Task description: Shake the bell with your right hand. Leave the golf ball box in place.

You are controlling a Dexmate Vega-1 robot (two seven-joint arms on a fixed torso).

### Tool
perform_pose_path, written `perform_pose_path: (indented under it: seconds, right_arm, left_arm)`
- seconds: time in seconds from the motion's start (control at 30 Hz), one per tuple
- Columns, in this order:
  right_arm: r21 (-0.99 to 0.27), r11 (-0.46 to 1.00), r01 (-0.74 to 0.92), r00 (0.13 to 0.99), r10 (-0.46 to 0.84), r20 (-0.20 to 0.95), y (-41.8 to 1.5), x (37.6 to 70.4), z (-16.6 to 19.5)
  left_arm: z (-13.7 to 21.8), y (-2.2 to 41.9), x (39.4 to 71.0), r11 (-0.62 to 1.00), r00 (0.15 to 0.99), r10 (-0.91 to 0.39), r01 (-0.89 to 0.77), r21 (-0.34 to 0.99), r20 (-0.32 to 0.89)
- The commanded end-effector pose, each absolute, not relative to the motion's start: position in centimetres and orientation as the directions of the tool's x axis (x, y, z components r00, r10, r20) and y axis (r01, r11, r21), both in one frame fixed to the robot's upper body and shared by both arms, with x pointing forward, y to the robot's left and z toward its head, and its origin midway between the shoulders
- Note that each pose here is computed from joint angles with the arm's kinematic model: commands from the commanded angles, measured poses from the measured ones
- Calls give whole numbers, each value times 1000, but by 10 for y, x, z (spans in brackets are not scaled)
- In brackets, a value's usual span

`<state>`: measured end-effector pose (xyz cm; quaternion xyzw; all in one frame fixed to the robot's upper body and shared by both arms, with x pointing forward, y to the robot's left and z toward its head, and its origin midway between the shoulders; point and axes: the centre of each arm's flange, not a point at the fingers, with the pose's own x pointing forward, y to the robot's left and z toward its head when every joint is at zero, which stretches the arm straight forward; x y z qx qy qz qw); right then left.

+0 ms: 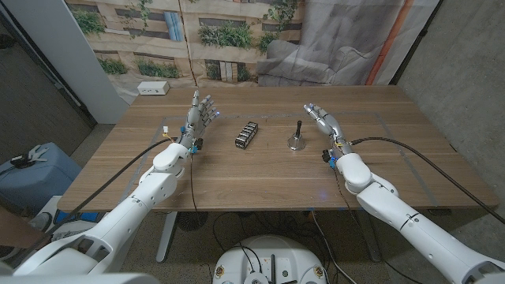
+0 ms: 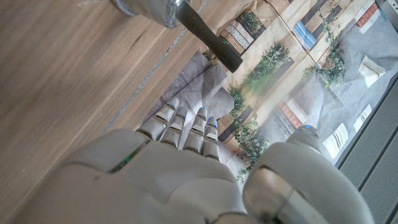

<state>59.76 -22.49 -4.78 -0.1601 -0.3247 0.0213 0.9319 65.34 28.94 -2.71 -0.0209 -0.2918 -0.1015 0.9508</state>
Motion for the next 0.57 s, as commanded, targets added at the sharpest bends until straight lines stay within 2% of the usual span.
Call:
perform_pose_path:
  seconds: [0.03, 0.57]
  right_arm:
    - [-195, 981, -10, 809, 123, 575, -237, 609, -40]
    - [-35, 997, -65, 821, 73, 566, -251, 623, -42]
  left_arm:
    - [-27, 289, 653, 978, 809, -181, 206, 20, 559]
    - [-27, 289, 653, 978, 809, -181, 206, 20, 559]
